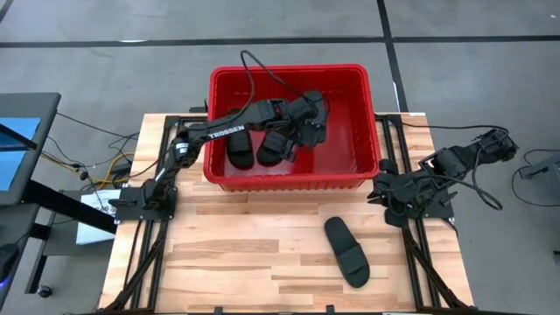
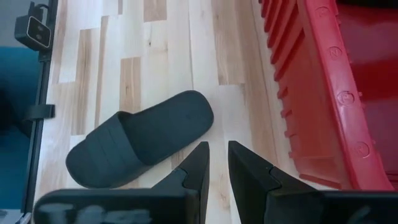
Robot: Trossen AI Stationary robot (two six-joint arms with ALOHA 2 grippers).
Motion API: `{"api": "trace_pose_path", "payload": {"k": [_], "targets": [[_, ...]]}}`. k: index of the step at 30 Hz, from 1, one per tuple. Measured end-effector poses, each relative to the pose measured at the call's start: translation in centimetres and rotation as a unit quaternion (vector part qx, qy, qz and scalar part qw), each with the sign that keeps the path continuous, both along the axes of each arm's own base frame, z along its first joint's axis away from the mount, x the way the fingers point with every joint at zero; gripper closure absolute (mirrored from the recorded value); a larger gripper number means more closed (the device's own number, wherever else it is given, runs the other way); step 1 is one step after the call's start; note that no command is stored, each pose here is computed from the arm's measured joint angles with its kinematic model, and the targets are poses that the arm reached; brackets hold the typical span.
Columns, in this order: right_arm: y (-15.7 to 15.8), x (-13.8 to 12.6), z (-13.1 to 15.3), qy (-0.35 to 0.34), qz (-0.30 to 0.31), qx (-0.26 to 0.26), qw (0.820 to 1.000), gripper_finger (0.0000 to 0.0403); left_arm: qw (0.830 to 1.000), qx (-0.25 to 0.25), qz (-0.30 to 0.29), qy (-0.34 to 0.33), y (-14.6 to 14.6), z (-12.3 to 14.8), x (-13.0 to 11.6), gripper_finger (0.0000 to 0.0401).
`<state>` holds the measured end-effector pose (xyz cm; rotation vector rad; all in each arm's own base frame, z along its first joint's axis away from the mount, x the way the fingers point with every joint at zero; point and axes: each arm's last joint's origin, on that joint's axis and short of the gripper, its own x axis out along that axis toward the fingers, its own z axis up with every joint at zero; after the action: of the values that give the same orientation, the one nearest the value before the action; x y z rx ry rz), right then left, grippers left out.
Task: Pick and place slides into bin
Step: Put the black slipper into the red bin
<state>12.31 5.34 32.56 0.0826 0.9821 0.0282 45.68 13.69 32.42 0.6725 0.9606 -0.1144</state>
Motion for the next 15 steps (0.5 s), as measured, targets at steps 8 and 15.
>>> {"api": "trace_pose_path", "payload": {"k": [8, 15], "targets": [[-0.46, 0.17, 0.00, -0.001, -0.009, -0.007, 1.000, 0.0351, 1.000, -0.007, 0.002, 0.012, 0.33, -1.09, 0.35, 0.0401], [-0.53, 0.20, 0.00, -0.001, -0.012, -0.007, 1.000, 0.0351, 1.000, -0.013, 0.004, 0.021, 0.24, -1.23, 0.21, 0.0401]]}}
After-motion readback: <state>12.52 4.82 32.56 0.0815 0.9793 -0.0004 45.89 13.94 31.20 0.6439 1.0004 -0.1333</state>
